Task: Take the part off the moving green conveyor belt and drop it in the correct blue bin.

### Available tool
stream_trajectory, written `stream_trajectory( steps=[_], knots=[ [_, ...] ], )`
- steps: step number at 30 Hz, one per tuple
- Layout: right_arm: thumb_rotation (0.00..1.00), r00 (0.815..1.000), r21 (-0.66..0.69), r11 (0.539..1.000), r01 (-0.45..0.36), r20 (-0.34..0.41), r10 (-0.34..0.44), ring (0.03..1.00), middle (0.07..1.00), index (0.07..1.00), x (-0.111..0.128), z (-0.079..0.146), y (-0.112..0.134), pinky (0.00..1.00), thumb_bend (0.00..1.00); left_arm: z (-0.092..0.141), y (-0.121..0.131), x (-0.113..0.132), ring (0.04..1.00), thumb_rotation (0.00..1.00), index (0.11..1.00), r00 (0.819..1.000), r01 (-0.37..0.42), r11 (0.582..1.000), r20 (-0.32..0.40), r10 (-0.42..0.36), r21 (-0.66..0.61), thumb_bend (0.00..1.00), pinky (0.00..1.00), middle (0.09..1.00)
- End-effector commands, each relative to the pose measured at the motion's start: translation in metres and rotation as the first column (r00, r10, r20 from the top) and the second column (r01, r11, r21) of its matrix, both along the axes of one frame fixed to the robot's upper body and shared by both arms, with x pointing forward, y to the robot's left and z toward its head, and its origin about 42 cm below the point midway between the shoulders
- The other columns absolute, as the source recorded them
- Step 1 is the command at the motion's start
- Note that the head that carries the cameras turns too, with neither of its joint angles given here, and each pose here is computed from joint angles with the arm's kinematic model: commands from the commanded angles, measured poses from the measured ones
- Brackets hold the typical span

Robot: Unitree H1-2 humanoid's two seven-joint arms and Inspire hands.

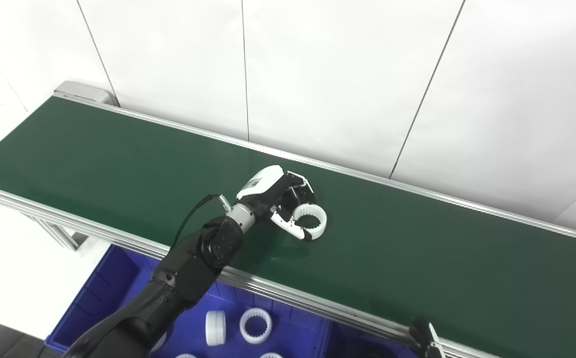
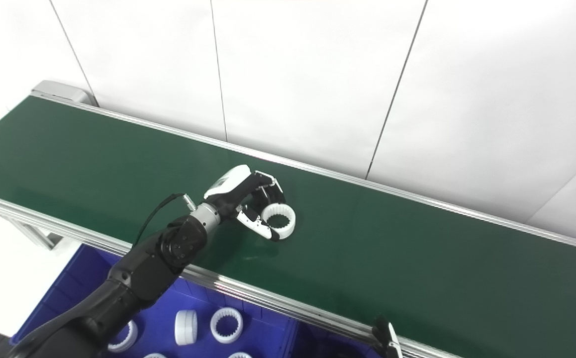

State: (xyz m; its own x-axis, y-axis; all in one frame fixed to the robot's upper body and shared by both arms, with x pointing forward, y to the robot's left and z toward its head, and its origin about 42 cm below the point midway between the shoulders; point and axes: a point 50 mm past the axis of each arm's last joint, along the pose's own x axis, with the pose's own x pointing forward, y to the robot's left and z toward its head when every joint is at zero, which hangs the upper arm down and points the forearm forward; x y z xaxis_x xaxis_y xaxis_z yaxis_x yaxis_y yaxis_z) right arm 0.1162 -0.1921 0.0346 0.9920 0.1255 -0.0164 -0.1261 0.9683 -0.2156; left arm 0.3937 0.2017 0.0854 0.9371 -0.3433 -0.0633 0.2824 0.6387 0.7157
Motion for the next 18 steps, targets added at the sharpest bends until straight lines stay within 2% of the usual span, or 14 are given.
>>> stream_trajectory(
  steps=[1,4,10,14,18],
  knots=[
    [0.41,0.997,0.028,1.0,-0.003,0.074,0.001,0.915,0.932,0.947,0.002,0.01,0.004,0.9,0.82,0.009,0.01,-0.003,0.429,0.0,0.502,0.999,-0.023,0.999,0.042,0.024,-0.031,0.5,0.48,0.504],
    [0.41,0.997,0.027,1.0,-0.003,0.08,0.001,0.915,0.934,0.951,0.001,0.012,0.006,0.9,0.82,0.025,0.013,-0.017,0.42,0.0,0.523,0.994,-0.002,0.996,0.111,0.011,-0.084,0.5,0.45,0.497],
    [0.41,0.994,0.023,1.0,0.005,0.106,-0.007,0.9,0.92,0.938,0.001,0.02,0.011,0.86,0.83,0.069,0.031,-0.059,0.436,0.0,0.516,0.974,0.055,0.982,0.227,-0.012,-0.183,0.5,0.47,0.5],
    [0.4,0.993,0.038,0.999,-0.001,0.121,-0.004,0.895,0.918,0.925,0.001,0.029,0.013,0.85,0.85,0.092,0.052,-0.089,0.416,0.0,0.526,0.966,0.067,0.968,0.257,-0.002,-0.242,0.5,0.44,0.506],
    [0.39,0.991,0.042,0.999,0.006,0.132,-0.011,0.884,0.908,0.907,-0.002,0.037,0.015,0.85,0.85,0.092,0.067,-0.11,0.416,0.0,0.529,0.965,0.08,0.96,0.264,-0.007,-0.268,0.5,0.43,0.499]
  ],
)
